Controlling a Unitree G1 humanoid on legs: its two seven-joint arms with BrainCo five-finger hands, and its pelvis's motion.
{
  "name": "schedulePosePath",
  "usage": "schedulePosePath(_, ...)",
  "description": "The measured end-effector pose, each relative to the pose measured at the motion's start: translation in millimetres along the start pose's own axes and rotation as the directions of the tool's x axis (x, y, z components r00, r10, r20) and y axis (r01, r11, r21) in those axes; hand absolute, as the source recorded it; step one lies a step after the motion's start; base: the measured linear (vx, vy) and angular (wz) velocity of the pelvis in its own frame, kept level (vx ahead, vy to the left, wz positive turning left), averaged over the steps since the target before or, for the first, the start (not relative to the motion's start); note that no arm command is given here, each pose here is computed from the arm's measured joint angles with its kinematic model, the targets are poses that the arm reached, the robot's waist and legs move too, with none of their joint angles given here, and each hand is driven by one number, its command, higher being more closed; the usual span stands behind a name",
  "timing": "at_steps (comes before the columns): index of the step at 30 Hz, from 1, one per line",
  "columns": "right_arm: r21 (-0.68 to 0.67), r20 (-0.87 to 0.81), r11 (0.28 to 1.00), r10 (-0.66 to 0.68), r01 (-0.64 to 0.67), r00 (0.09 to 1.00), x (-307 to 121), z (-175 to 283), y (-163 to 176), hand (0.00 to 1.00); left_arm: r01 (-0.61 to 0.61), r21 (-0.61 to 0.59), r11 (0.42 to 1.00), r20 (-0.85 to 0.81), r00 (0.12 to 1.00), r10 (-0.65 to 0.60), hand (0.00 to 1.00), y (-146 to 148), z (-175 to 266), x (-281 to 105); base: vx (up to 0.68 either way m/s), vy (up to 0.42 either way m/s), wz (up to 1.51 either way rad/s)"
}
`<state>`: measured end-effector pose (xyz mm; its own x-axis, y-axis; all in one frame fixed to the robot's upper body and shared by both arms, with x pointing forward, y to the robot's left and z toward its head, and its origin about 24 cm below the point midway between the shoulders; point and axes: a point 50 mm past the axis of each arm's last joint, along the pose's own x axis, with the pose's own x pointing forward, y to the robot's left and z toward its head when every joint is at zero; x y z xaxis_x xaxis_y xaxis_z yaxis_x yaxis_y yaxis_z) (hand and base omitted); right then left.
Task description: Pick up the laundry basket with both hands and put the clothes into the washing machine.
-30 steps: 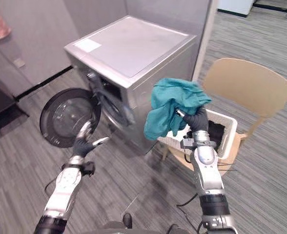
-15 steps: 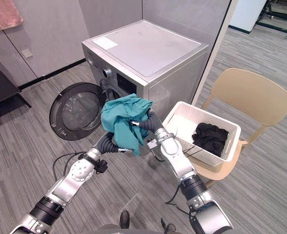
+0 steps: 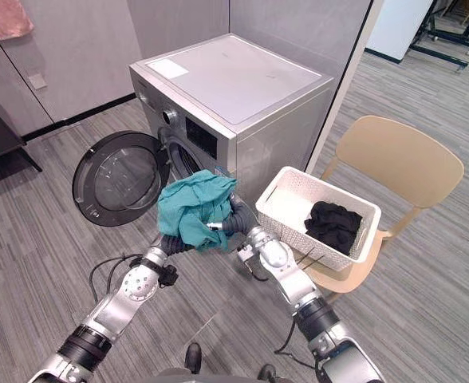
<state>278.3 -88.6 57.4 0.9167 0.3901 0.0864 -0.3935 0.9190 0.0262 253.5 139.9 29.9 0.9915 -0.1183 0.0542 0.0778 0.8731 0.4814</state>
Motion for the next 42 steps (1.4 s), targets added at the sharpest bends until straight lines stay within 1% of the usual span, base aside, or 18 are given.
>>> schedulePosePath(3,0.027,0.049,0.990,-0.141,0.139,0.989,-18,6,-24,0.00,-0.154,-0.110,0.982,-0.074,0.986,0.147,1.00,19,-11,-12,0.00,0.000,0.00)
schedulePosePath(7,0.016,0.028,0.960,-0.281,0.280,0.959,-40,0,-51,0.00,-0.278,-0.137,0.951,-0.173,0.952,0.253,1.00,39,-31,-29,0.00,0.002,0.04)
schedulePosePath(11,-0.050,-0.035,0.908,-0.418,0.416,0.908,-70,-15,-74,0.00,-0.345,-0.161,0.925,-0.217,0.926,0.308,1.00,52,-39,-36,-0.06,-0.017,0.54)
schedulePosePath(14,-0.130,-0.133,0.831,-0.556,0.541,0.821,-110,-35,-94,0.00,-0.355,-0.164,0.920,-0.264,0.915,0.306,1.00,52,-47,-40,0.00,0.009,1.43)
schedulePosePath(15,-0.170,-0.180,0.793,-0.608,0.585,0.773,-126,-44,-104,0.00,-0.356,-0.163,0.920,-0.284,0.910,0.302,1.00,50,-52,-41,0.12,0.121,1.65)
schedulePosePath(17,-0.239,-0.268,0.761,-0.649,0.603,0.712,-141,-63,-116,0.00,-0.375,-0.151,0.915,-0.348,0.886,0.306,1.00,50,-65,-49,0.16,0.177,1.30)
schedulePosePath(18,-0.279,-0.333,0.744,-0.668,0.607,0.665,-152,-77,-121,0.00,-0.388,-0.137,0.912,-0.397,0.865,0.308,1.00,50,-76,-60,0.18,0.119,0.79)
schedulePosePath(19,-0.282,-0.415,0.743,-0.665,0.607,0.621,-161,-95,-117,0.00,-0.395,-0.121,0.911,-0.450,0.839,0.305,1.00,50,-86,-69,0.17,0.098,0.73)
schedulePosePath(20,-0.283,-0.454,0.745,-0.659,0.605,0.599,-165,-103,-114,0.00,-0.400,-0.111,0.910,-0.478,0.824,0.304,1.00,50,-92,-75,0.15,0.078,0.59)
schedulePosePath(22,-0.266,-0.578,0.757,-0.621,0.596,0.530,-177,-131,-94,0.00,-0.416,-0.081,0.906,-0.568,0.766,0.301,1.00,50,-108,-96,0.17,0.112,0.35)
schedulePosePath(25,-0.273,-0.666,0.763,-0.589,0.586,0.457,-193,-147,-81,0.00,-0.419,-0.066,0.905,-0.645,0.711,0.282,1.00,45,-119,-118,0.20,0.194,0.35)
schedulePosePath(27,-0.268,-0.693,0.766,-0.575,0.584,0.436,-203,-152,-72,0.00,-0.430,-0.064,0.901,-0.648,0.704,0.290,1.00,47,-119,-119,0.24,0.172,0.36)
schedulePosePath(30,-0.239,-0.712,0.776,-0.548,0.583,0.438,-202,-157,-58,0.00,-0.457,-0.045,0.888,-0.631,0.703,0.329,1.00,54,-118,-114,0.27,0.101,0.51)
schedulePosePath(32,-0.240,-0.713,0.773,-0.551,0.587,0.434,-202,-157,-58,0.00,-0.450,-0.071,0.890,-0.615,0.722,0.316,1.00,50,-114,-104,0.32,0.062,0.43)
schedulePosePath(34,-0.248,-0.734,0.769,-0.546,0.589,0.404,-210,-161,-55,0.00,-0.435,-0.121,0.892,-0.583,0.759,0.291,1.00,41,-106,-86,0.38,0.024,0.85)
schedulePosePath(38,-0.257,-0.725,0.764,-0.558,0.592,0.405,-212,-159,-55,0.00,-0.411,-0.150,0.899,-0.561,0.784,0.265,1.00,31,-100,-77,0.55,-0.083,0.82)
schedulePosePath(41,-0.245,-0.680,0.780,-0.561,0.575,0.472,-195,-149,-58,0.00,-0.414,-0.198,0.889,-0.555,0.794,0.246,1.00,19,-93,-74,0.53,-0.212,0.35)
schedulePosePath(42,-0.254,-0.645,0.789,-0.569,0.559,0.510,-187,-141,-63,0.00,-0.432,-0.216,0.876,-0.568,0.785,0.247,1.00,15,-92,-82,0.44,-0.152,-0.42)
